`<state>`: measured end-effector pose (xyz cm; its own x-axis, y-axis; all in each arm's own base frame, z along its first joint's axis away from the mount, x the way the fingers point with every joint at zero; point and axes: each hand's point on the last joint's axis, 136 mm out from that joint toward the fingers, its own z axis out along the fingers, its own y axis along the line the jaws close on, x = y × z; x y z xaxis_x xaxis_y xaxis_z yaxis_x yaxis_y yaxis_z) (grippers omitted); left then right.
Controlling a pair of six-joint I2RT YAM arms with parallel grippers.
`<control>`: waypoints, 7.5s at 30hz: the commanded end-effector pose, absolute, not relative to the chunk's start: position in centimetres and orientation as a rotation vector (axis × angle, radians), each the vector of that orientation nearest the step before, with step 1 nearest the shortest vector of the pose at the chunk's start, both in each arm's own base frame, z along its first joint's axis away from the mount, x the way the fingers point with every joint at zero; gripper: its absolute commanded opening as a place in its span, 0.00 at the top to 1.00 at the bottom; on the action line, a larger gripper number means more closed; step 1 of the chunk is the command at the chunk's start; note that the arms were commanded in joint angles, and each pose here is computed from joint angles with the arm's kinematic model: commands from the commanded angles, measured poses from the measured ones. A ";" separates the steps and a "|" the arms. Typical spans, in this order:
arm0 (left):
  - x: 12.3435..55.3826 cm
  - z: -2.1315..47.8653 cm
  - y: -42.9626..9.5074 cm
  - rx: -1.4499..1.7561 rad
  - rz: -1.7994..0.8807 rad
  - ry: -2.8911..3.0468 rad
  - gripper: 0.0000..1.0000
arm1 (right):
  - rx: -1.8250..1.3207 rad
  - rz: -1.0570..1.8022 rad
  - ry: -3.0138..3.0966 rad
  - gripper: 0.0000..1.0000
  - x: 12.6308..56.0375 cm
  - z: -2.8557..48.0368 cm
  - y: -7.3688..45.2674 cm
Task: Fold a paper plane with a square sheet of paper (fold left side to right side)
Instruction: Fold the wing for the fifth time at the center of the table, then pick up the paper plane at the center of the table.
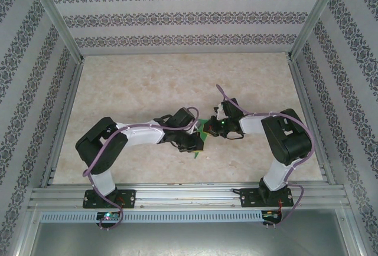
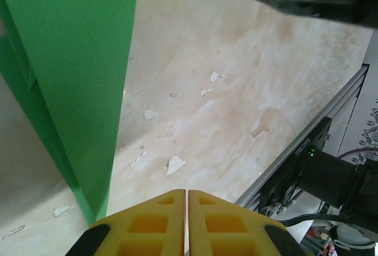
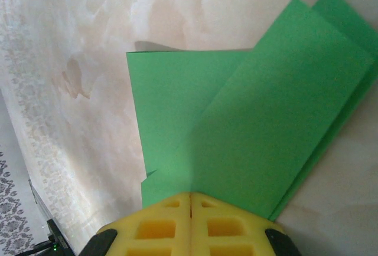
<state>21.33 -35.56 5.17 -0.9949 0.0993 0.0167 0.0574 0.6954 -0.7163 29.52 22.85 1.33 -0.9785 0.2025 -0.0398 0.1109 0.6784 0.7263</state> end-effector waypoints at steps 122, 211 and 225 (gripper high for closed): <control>15.3 0.0 -32.1 -0.286 1.099 -2.789 0.93 | 0.304 0.806 3.028 1.00 26.9 -3.6 19.0; 26.6 12.9 -13.5 -0.443 0.630 -4.144 0.00 | 0.451 -0.523 2.848 0.46 29.0 5.7 22.9; 26.5 12.7 -13.5 -0.459 0.619 -4.133 0.00 | 0.515 -0.565 2.879 0.63 28.5 3.6 22.2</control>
